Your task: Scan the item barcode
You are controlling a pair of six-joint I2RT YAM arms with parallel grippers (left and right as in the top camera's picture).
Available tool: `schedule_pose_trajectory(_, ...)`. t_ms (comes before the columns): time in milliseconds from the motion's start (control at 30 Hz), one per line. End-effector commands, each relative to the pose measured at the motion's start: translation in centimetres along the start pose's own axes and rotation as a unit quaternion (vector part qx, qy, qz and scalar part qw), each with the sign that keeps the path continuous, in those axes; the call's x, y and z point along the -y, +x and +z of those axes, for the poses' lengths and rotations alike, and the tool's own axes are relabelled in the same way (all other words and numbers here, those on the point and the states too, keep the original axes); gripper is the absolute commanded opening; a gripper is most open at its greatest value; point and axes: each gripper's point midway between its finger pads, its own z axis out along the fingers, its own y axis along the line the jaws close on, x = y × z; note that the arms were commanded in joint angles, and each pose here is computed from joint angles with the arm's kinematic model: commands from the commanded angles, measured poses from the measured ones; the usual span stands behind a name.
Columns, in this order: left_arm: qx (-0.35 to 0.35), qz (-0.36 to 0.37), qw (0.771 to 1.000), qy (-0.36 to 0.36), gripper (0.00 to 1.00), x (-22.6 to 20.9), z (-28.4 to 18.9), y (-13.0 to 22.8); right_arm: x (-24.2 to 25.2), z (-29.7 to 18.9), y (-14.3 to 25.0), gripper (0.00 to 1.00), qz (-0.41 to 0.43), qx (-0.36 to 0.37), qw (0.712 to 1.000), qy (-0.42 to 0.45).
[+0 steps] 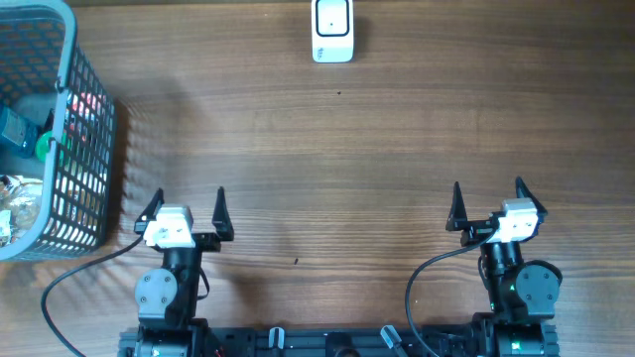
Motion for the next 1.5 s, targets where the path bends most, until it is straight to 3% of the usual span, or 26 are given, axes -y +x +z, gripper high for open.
schedule_pose_trajectory(0,-0.01,-0.059,0.991,0.118,1.0,4.1,-0.5,0.2,0.0,-0.1,-0.3,1.0,-0.007,0.008,1.0,0.001)
schedule_pose_trajectory(400,-0.023,-0.123,0.981,0.15,1.0,5.2,-0.8,-0.1,0.0,-0.1,-0.3,1.0,-0.006,0.008,1.0,0.001)
schedule_pose_trajectory(667,-0.078,-0.111,0.981,0.135,1.0,5.4,-1.4,-6.2,0.0,-0.1,-0.3,1.0,-0.007,0.008,1.0,0.001)
schedule_pose_trajectory(900,-0.228,-0.128,0.959,0.11,1.0,6.2,2.0,-13.9,0.0,-0.1,-0.3,1.0,-0.006,0.008,1.0,0.001)
schedule_pose_trajectory(967,-0.311,-0.131,0.937,0.083,1.0,5.8,2.1,-12.6,0.0,-0.1,-0.3,1.0,-0.007,0.008,1.0,0.001)
schedule_pose_trajectory(1167,-0.389,-0.162,0.906,0.044,1.0,4.9,4.3,-10.5,0.0,-0.1,-0.3,1.0,-0.006,0.008,1.0,0.001)
schedule_pose_trajectory(1300,-0.398,-0.173,0.901,-0.023,1.0,1.7,5.1,-15.3,0.0,-0.1,-0.3,1.0,-0.007,0.007,1.0,0.001)
schedule_pose_trajectory(1467,-0.356,-0.188,0.911,-0.089,1.0,-2.3,5.5,-22.4,0.0,-0.1,-0.3,1.0,-0.006,0.008,1.0,0.001)
